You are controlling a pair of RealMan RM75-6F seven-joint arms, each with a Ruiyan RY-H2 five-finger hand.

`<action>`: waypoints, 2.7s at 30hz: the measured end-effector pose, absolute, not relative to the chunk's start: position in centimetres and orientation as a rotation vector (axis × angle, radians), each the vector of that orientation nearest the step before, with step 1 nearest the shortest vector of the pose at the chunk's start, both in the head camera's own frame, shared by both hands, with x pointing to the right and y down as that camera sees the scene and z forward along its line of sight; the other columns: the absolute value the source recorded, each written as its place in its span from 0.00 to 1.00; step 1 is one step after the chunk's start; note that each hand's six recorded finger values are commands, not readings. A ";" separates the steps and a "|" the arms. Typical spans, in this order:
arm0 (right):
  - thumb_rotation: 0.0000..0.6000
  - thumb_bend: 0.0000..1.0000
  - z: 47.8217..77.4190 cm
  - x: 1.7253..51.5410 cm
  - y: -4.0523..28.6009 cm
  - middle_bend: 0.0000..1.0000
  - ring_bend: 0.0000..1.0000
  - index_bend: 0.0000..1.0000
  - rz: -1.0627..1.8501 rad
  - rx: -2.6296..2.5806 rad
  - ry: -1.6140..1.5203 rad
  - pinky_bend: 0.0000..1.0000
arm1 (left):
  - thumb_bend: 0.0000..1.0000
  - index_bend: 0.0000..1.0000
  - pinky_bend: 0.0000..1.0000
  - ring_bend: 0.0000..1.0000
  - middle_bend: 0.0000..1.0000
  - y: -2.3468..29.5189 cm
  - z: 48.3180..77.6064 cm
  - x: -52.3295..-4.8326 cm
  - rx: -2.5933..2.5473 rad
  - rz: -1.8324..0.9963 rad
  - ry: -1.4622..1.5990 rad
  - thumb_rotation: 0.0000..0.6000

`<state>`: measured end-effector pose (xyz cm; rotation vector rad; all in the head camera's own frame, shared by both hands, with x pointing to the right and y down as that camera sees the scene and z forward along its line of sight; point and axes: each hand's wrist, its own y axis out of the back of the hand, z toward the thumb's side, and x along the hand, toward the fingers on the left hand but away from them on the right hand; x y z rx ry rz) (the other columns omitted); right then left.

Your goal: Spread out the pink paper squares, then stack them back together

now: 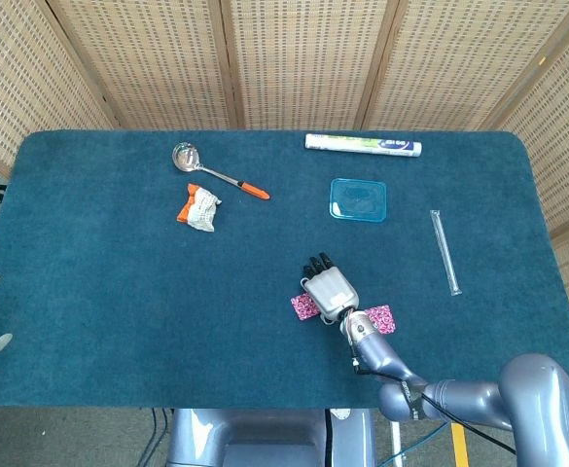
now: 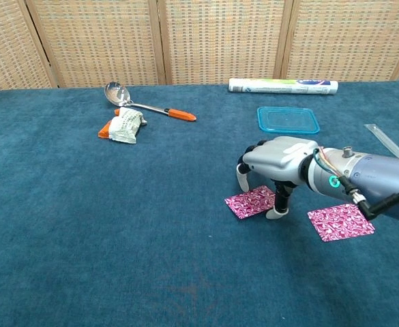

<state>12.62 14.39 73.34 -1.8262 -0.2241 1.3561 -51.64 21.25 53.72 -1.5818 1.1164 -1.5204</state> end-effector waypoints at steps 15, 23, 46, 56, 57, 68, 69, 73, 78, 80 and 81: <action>1.00 0.26 73.2 12.3 14.4 0.16 0.00 0.35 1.347 -1.824 -0.219 0.00 | 0.13 0.21 0.00 0.00 0.00 21.3 53.5 -51.8 -1.576 -1.518 1.126 1.00; 1.00 0.22 73.1 12.1 14.4 0.16 0.00 0.35 1.346 -1.829 -0.224 0.00 | 0.13 0.21 0.00 0.00 0.00 21.3 53.5 -51.9 -1.575 -1.517 1.129 1.00; 1.00 0.21 73.2 11.8 14.4 0.16 0.00 0.35 1.339 -1.832 -0.222 0.00 | 0.13 0.21 0.00 0.00 0.00 21.5 53.4 -52.1 -1.573 -1.521 1.136 1.00; 1.00 0.23 73.3 11.8 14.4 0.17 0.00 0.35 1.344 -1.824 -0.219 0.00 | 0.13 0.21 0.00 0.00 0.00 21.6 53.4 -52.2 -1.570 -1.522 1.139 1.00; 1.00 0.23 73.3 11.8 14.4 0.17 0.00 0.35 1.344 -1.823 -0.218 0.00 | 0.13 0.21 0.00 0.00 0.00 21.6 53.4 -52.3 -1.570 -1.522 1.139 1.00; 1.00 0.31 73.5 11.6 14.5 0.18 0.00 0.40 1.346 -1.814 -0.219 0.00 | 0.13 0.21 0.00 0.00 0.00 21.6 53.5 -52.4 -1.569 -1.525 1.142 1.00; 1.00 0.32 73.5 11.6 14.5 0.18 0.00 0.41 1.346 -1.813 -0.220 0.00 | 0.13 0.21 0.00 0.00 0.00 21.6 53.5 -52.4 -1.569 -1.525 1.143 1.00; 1.00 0.35 73.5 11.7 14.4 0.19 0.00 0.43 1.349 -1.809 -0.221 0.00 | 0.13 0.21 0.00 0.00 0.00 21.5 53.4 -52.4 -1.570 -1.522 1.142 1.00; 1.00 0.36 73.4 11.9 14.4 0.20 0.00 0.45 1.351 -1.806 -0.229 0.00 | 0.13 0.21 0.00 0.00 0.00 21.5 53.4 -52.3 -1.572 -1.518 1.141 1.00; 1.00 0.36 73.3 11.9 14.4 0.20 0.00 0.45 1.349 -1.807 -0.231 0.00 | 0.13 0.21 0.00 0.00 0.00 21.5 53.4 -52.2 -1.572 -1.516 1.142 1.00; 1.00 0.36 73.3 11.9 14.3 0.20 0.00 0.45 1.348 -1.807 -0.232 0.00 | 0.13 0.21 0.00 0.00 0.00 21.5 53.4 -52.2 -1.572 -1.515 1.142 1.00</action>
